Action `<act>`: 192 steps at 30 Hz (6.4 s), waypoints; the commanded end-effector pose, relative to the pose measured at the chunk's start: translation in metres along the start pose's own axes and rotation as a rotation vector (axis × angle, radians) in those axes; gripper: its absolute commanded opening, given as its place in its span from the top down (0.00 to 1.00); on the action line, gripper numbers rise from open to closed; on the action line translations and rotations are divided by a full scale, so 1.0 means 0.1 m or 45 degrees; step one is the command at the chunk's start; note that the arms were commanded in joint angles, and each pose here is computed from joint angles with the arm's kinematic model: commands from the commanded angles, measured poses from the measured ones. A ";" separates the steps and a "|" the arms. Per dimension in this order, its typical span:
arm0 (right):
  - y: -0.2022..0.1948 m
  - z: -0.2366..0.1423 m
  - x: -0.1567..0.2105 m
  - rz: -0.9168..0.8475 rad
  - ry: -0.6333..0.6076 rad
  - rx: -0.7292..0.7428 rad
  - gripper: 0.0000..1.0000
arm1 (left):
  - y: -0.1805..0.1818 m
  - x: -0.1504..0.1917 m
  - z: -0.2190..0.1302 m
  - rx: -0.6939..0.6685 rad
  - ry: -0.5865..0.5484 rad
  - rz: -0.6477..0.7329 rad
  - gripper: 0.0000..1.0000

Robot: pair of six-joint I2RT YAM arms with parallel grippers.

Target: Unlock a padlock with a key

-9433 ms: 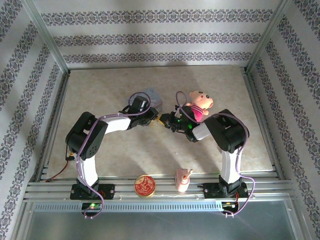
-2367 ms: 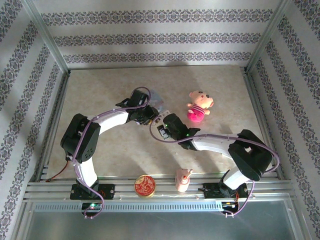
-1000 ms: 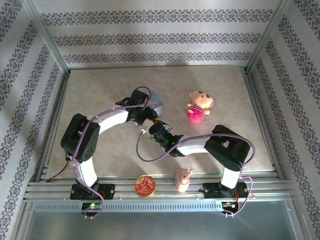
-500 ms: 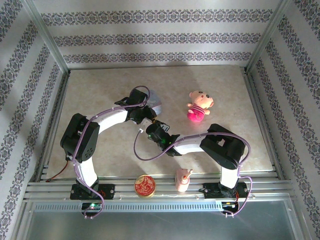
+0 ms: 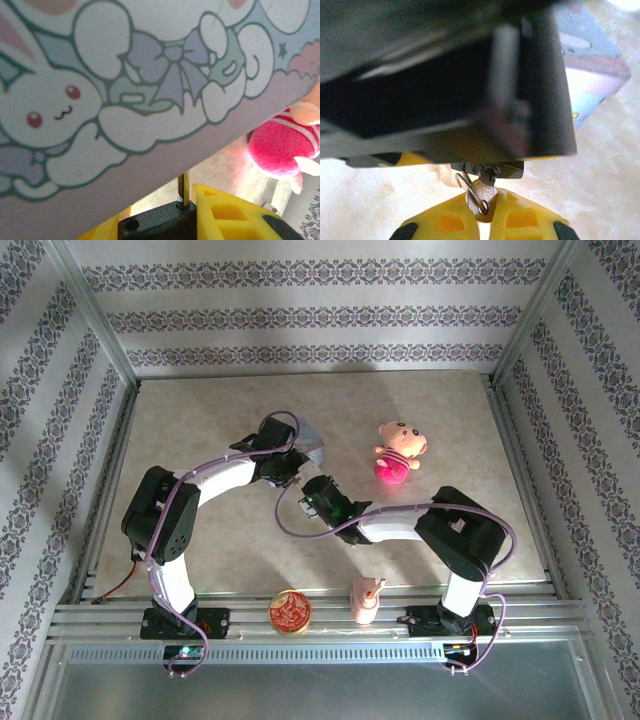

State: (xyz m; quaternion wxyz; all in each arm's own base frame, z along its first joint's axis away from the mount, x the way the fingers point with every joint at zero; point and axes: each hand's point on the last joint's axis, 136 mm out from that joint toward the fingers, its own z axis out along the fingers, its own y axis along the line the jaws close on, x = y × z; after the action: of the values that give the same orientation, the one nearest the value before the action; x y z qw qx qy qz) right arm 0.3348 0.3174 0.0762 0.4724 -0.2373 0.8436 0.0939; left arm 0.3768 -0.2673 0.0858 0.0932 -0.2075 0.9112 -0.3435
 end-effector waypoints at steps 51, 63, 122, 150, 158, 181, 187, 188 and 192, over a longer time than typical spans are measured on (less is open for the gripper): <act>-0.39 -0.11 0.01 0.944 0.146 -0.402 0.88 | -0.15 -0.19 -0.13 0.081 -0.208 0.185 0.01; -0.23 0.20 -0.13 1.069 0.232 -0.449 0.69 | -0.03 -0.45 -0.84 -0.129 -0.551 0.372 0.01; -0.13 0.78 0.34 0.312 0.674 0.152 0.37 | 1.08 -1.05 -0.58 -0.698 -0.492 0.351 0.01; -0.34 0.58 0.16 0.576 0.520 -0.222 0.83 | 1.10 -1.07 -0.68 -0.674 -0.512 0.324 0.01; -0.41 0.56 0.15 0.581 0.515 -0.206 0.90 | 1.09 -1.07 -0.69 -0.663 -0.512 0.323 0.01; -0.19 0.73 -0.07 0.907 0.385 -0.246 1.00 | 1.19 -0.93 -0.62 -0.620 -0.460 0.290 0.07; -0.24 0.75 -0.06 0.988 0.347 -0.218 1.00 | 1.21 -0.88 -0.59 -0.605 -0.438 0.280 0.07; -0.24 0.75 -0.05 1.000 0.345 -0.218 1.00 | 1.21 -0.88 -0.58 -0.600 -0.434 0.277 0.07; -0.25 0.77 -0.04 1.047 0.324 -0.223 1.00 | 1.20 -0.84 -0.57 -0.573 -0.427 0.263 0.07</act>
State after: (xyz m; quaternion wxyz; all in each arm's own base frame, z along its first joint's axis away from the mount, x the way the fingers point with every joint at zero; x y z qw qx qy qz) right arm 0.3954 0.3269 0.0358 0.2412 0.0417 0.9205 0.3047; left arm 0.4269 -0.1263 0.0801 0.2897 -0.1780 0.9346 -0.1047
